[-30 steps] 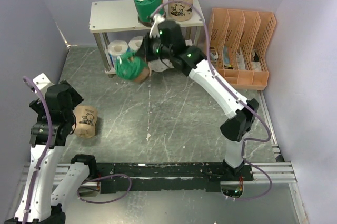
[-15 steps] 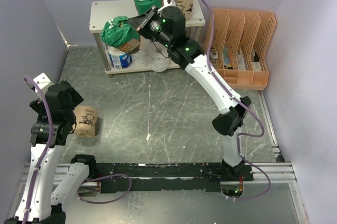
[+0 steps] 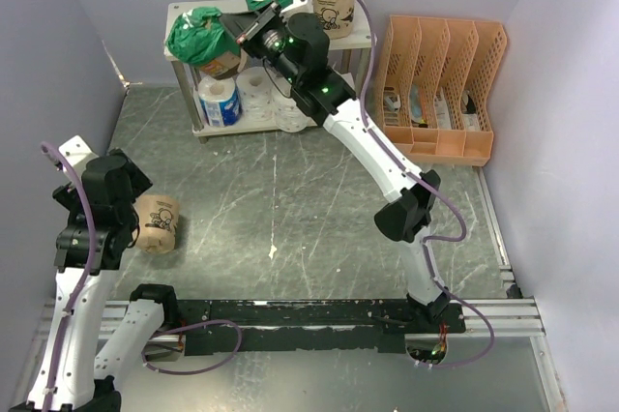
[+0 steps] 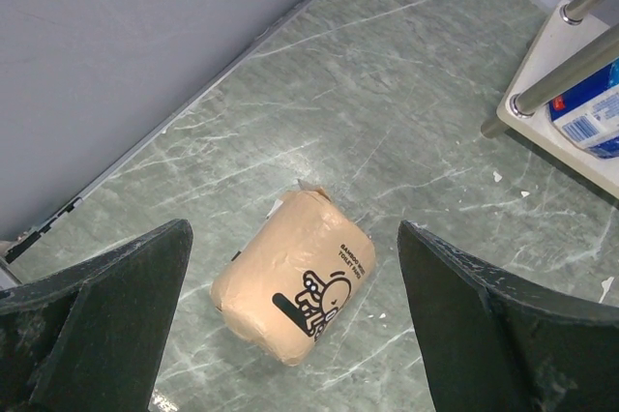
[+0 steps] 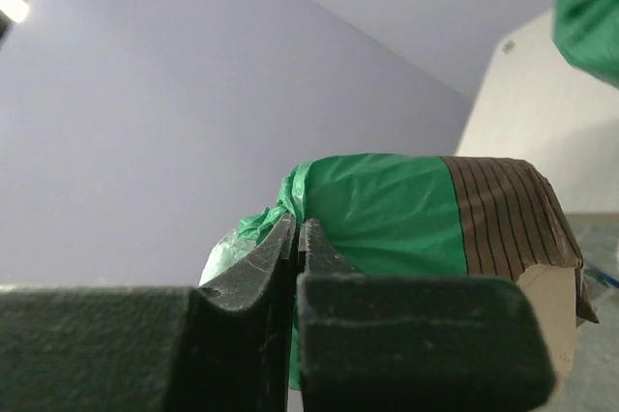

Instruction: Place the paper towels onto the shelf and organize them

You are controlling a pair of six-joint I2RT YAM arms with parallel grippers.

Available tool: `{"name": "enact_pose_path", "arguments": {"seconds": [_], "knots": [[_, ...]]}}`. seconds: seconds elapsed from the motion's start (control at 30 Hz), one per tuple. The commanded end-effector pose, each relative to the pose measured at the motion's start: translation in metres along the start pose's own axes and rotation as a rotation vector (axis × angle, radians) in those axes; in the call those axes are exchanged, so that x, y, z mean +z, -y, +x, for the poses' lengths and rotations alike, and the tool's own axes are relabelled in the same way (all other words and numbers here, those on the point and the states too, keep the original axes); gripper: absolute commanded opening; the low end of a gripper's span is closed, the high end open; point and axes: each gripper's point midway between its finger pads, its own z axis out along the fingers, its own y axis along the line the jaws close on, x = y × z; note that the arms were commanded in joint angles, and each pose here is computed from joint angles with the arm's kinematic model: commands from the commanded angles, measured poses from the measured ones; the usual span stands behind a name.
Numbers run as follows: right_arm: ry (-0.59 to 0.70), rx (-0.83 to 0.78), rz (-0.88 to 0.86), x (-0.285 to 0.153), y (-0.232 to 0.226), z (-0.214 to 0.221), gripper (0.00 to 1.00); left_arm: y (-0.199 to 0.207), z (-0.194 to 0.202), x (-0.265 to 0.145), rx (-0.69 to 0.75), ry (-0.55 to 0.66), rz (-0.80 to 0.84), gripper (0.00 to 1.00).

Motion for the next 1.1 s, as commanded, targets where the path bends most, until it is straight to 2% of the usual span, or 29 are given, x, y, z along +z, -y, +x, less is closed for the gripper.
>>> {"name": "enact_pose_path", "arguments": {"seconds": [0.0, 0.3, 0.67, 0.9, 1.03, 1.07], "knots": [[0.186, -0.014, -0.211, -0.007, -0.069, -0.049, 0.00, 0.000, 0.002, 0.005, 0.002, -0.003, -0.017, 1.00], [0.333, -0.106, -0.336, 0.000, -0.080, -0.072, 0.00, 0.002, 0.003, 0.006, 0.006, -0.009, -0.008, 1.00], [0.361, -0.006, -0.363, 0.026, -0.037, -0.063, 0.00, 0.006, 0.006, 0.009, 0.025, -0.025, 0.001, 1.00], [0.458, -0.030, -0.376, 0.027, -0.026, -0.084, 0.00, 0.006, 0.007, 0.010, 0.026, -0.025, -0.003, 1.00], [0.465, -0.047, -0.341, 0.031, -0.008, -0.094, 0.00, 0.005, 0.007, 0.011, 0.026, -0.025, -0.008, 1.00], [0.466, -0.048, -0.331, 0.031, -0.002, -0.098, 0.04, 0.005, 0.007, 0.010, 0.028, -0.026, -0.008, 1.00]]}}
